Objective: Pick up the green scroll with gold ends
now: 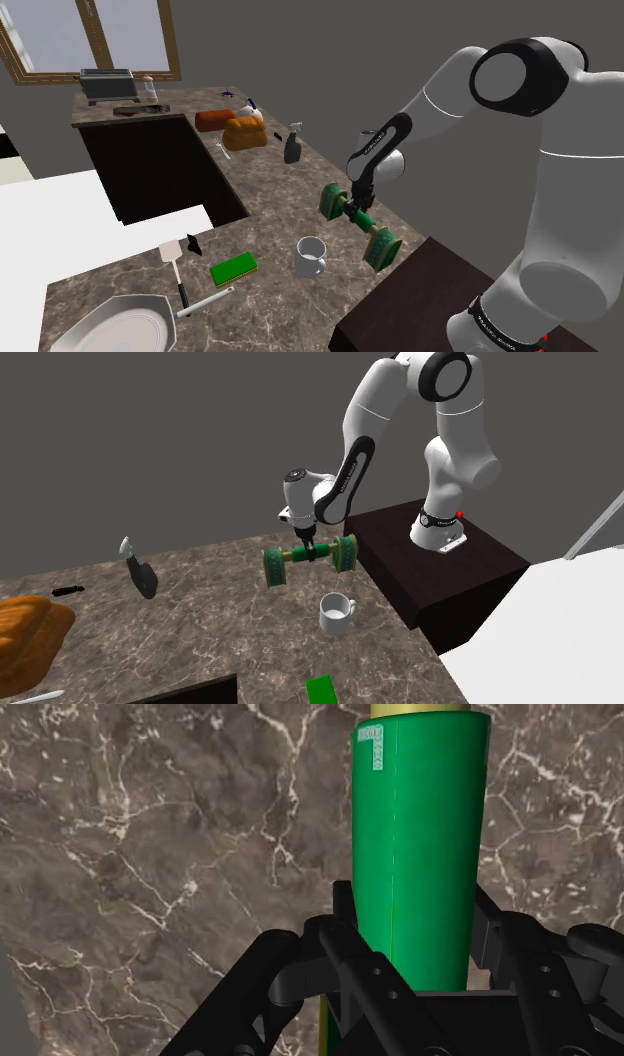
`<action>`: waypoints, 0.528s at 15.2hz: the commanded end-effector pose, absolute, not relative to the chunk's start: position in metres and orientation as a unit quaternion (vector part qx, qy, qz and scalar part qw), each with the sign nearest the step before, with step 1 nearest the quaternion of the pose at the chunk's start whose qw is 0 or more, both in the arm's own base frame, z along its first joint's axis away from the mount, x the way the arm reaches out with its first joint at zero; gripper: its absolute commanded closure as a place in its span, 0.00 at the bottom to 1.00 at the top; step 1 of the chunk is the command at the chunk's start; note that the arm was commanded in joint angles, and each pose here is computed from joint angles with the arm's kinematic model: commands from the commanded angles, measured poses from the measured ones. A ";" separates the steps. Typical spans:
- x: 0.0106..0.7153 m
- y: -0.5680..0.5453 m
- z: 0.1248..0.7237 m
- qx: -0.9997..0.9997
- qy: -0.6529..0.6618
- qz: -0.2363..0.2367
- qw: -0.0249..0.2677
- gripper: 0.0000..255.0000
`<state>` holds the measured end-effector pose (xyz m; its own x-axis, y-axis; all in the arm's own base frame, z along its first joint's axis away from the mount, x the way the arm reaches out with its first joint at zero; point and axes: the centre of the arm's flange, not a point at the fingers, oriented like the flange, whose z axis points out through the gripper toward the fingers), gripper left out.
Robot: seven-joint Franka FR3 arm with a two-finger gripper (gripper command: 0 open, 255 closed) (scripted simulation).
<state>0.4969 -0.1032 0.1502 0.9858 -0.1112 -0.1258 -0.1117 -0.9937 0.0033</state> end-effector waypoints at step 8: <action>0.497 -0.105 0.198 -0.996 0.056 0.062 0.002 1.00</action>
